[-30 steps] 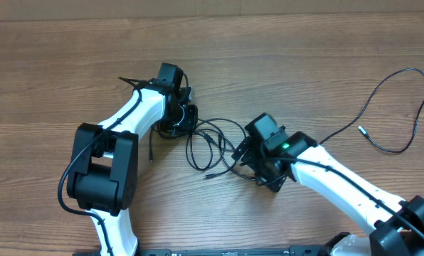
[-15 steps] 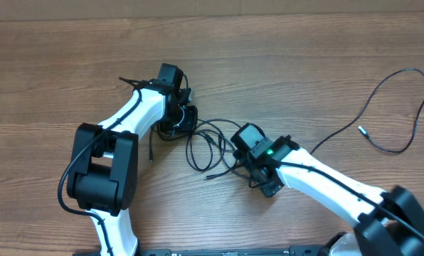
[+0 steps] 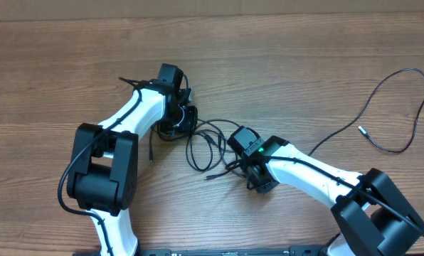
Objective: Untangle cables
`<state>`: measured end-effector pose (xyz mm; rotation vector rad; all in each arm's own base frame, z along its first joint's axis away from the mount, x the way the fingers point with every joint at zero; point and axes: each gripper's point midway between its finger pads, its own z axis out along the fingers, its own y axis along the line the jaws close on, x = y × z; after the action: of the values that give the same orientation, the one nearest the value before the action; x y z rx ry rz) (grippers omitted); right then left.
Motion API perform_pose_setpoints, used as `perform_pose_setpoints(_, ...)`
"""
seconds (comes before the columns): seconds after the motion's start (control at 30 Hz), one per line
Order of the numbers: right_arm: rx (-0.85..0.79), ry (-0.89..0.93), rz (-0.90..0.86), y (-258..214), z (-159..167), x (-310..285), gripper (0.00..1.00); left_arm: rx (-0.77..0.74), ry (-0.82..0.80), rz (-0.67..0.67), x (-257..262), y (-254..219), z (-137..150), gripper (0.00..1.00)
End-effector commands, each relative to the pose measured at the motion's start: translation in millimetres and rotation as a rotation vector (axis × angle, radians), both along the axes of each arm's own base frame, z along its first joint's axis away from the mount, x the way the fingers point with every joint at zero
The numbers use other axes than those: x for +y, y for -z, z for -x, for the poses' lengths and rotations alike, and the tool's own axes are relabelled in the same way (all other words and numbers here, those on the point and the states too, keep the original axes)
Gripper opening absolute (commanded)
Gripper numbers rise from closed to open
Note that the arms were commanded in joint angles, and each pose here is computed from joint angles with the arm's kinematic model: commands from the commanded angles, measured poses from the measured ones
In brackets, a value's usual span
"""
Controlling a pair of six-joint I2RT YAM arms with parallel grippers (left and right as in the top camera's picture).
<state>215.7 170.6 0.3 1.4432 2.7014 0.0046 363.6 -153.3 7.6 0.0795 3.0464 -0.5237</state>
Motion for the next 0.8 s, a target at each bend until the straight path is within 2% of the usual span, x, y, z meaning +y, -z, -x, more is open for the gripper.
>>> perform_pose_setpoints(0.0,0.012,-0.001,0.018,3.3,3.8,-2.9,0.32,0.017,0.026,-0.015,0.7,7.0,6.5,0.04)
perform_pose_setpoints(0.2,0.033,0.024,0.019,7.4,10.4,-5.9,0.13,0.017,0.026,-0.015,0.7,7.0,6.4,0.04)
perform_pose_setpoints(0.27,0.03,0.024,0.02,7.4,9.9,-6.0,0.04,0.017,0.026,-0.015,0.8,7.0,6.5,0.04)
perform_pose_setpoints(0.47,-0.048,0.011,0.087,1.0,-6.1,-17.8,0.04,0.016,0.026,-0.015,0.7,7.0,6.2,0.04)
perform_pose_setpoints(0.57,-0.14,-0.124,0.137,-17.7,-31.7,-21.5,0.04,0.016,0.026,-0.015,0.8,7.0,6.3,0.04)
perform_pose_setpoints(0.7,-0.272,-0.503,0.257,-77.0,-83.5,-27.1,0.04,0.013,0.026,-0.018,1.2,7.2,5.6,0.04)
perform_pose_setpoints(0.77,-0.293,-0.561,0.29,-100.5,-97.3,-34.6,0.04,0.012,0.026,-0.018,1.2,7.2,5.4,0.04)
